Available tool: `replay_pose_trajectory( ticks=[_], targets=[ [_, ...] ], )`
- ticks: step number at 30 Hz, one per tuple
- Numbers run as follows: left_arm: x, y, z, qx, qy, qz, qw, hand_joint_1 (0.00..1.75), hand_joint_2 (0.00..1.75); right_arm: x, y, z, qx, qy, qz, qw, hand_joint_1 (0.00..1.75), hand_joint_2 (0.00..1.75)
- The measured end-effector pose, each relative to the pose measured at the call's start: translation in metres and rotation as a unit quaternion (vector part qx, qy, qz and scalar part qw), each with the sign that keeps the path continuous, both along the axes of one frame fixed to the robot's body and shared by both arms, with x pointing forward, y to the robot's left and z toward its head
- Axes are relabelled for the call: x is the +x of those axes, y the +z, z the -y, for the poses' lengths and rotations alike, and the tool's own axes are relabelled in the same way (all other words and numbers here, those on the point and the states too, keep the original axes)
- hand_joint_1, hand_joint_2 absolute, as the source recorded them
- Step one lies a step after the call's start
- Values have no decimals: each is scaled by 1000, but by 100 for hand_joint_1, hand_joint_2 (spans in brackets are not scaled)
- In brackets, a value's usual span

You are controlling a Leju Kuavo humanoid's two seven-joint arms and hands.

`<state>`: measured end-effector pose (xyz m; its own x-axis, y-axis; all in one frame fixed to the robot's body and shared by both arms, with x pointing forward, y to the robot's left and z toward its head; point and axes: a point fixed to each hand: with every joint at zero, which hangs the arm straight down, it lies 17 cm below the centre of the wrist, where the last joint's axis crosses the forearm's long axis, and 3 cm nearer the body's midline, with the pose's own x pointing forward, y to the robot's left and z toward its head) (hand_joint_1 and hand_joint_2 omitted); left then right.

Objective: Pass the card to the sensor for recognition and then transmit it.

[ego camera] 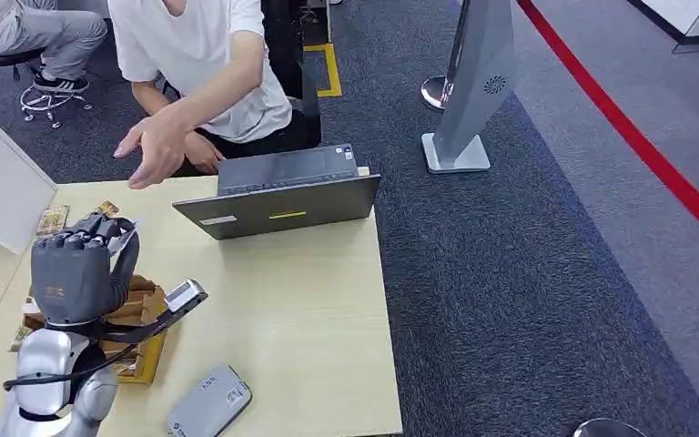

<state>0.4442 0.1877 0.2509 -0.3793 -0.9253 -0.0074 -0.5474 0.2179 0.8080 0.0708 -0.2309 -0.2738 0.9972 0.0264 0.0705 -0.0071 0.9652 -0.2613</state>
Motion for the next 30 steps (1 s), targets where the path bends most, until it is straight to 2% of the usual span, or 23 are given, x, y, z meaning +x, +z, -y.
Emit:
replay_pose_trajectory(
  ticks=[30],
  targets=[
    [1, 2, 1, -4, 1, 1, 1000, 175, 175, 0, 0, 0, 0, 0, 0, 1000, 0, 175]
  ],
)
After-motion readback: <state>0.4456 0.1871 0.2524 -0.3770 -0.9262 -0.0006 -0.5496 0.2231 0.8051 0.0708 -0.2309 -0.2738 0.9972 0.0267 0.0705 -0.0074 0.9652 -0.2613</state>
